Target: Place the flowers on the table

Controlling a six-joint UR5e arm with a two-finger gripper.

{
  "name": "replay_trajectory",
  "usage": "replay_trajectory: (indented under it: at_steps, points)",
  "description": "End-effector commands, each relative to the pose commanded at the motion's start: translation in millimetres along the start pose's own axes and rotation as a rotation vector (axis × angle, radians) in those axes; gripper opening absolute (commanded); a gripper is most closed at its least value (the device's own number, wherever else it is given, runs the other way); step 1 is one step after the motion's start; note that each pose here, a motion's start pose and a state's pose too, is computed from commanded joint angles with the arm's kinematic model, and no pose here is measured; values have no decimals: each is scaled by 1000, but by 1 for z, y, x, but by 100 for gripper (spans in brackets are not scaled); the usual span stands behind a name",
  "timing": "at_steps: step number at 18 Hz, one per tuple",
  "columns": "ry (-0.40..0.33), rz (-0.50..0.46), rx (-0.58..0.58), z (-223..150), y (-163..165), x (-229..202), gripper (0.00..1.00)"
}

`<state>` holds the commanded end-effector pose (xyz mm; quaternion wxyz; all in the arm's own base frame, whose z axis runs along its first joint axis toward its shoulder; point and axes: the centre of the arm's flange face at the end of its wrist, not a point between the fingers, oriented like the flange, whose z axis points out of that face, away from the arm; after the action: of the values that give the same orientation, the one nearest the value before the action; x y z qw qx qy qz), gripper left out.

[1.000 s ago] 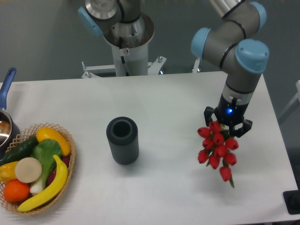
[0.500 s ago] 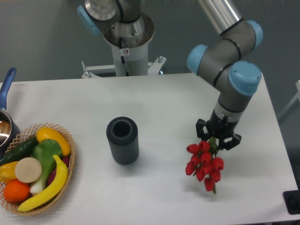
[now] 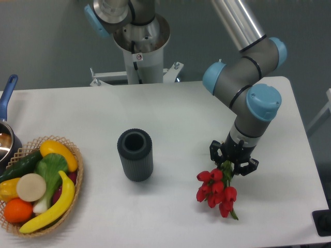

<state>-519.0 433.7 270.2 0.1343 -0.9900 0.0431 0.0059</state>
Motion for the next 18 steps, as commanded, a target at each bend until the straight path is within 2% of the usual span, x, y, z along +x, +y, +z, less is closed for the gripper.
replay_trajectory:
  at_steps: [4,7,10,12,15,18]
  points:
    - [-38,9,17,-29,-4,7,100]
    - [-96,11,38,-68,-5,7,100]
    - [-204,-8,72,-120,3,-10,100]
    - [-257,-32,80,-156,21,-17,100]
    - [-278,-54,72,-184,45,-18,100]
    - [-265,12,47,-198,60,-18,100]
